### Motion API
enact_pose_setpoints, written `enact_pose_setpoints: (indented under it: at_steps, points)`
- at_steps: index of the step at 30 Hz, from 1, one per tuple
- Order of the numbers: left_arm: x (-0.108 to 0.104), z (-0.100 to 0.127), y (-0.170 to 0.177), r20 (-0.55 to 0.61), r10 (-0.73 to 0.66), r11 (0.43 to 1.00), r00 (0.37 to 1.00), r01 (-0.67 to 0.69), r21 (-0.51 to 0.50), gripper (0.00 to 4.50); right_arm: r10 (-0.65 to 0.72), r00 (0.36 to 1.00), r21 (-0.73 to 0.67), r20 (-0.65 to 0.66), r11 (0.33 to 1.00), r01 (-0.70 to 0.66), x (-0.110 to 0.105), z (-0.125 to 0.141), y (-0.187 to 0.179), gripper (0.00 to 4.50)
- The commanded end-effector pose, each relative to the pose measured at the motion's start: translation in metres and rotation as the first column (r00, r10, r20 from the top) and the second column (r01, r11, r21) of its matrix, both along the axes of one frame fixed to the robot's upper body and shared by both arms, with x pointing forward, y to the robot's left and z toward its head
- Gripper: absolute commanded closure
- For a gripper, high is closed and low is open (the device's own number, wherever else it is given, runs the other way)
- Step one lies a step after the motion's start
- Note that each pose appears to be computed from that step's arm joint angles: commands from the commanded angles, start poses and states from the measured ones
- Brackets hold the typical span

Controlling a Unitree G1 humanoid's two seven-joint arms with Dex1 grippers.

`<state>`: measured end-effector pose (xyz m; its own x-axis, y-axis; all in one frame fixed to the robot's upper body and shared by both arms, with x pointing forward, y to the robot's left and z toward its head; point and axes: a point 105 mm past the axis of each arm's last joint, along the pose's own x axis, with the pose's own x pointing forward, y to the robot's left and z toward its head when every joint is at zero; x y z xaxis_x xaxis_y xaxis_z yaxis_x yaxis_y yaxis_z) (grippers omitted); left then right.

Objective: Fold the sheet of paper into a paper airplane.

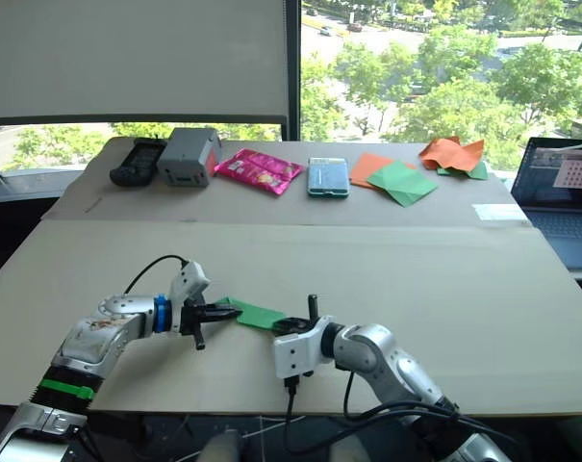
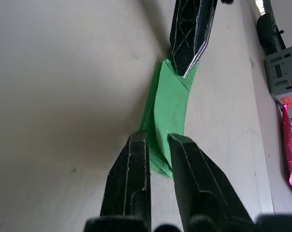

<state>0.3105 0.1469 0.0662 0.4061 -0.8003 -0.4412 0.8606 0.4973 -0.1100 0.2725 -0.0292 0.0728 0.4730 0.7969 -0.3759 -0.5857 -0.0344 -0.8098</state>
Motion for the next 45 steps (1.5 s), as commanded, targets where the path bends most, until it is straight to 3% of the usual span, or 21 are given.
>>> enact_pose_setpoints:
  at_steps: [1,3,9,12,18,26,35,45]
  points:
    - [0.004,0.002,0.001,0.028,-0.002,1.0,1.0,0.001,0.019,4.5,-0.023,0.999,0.093,-0.031,0.995,0.026,0.001,0.022,0.001,2.18]
    - [0.005,0.001,0.001,0.027,-0.001,1.0,1.0,0.001,0.021,4.5,-0.039,0.994,0.157,-0.098,0.986,0.054,0.001,0.029,0.002,1.53]
    - [0.005,-0.004,0.002,0.019,0.0,1.0,1.0,0.0,0.027,4.5,-0.056,0.909,0.4,-0.412,0.886,0.236,0.014,0.06,0.015,1.53]
    - [0.003,-0.008,0.001,0.012,-0.001,1.0,1.0,0.001,0.026,4.5,-0.107,0.85,0.364,-0.516,0.871,0.33,0.029,0.048,0.019,2.35]
    - [0.003,-0.008,0.001,0.012,0.0,1.0,1.0,0.0,0.022,4.5,-0.136,0.801,0.269,-0.583,0.898,0.348,0.03,0.025,0.028,4.42]
    - [0.0,-0.009,0.001,0.011,-0.002,1.0,1.0,0.002,0.023,4.5,-0.182,0.774,0.246,-0.607,0.883,0.4,0.045,0.016,0.033,4.47]
    - [0.0,-0.008,0.002,0.016,0.007,1.0,1.0,-0.008,0.025,4.5,-0.205,0.744,0.165,-0.635,0.906,0.39,0.039,-0.004,0.036,4.47]
    - [0.0,-0.007,0.001,0.022,0.014,0.999,1.0,-0.015,0.03,4.5,-0.327,0.694,0.034,-0.641,0.892,0.452,0.039,-0.03,0.015,4.47]
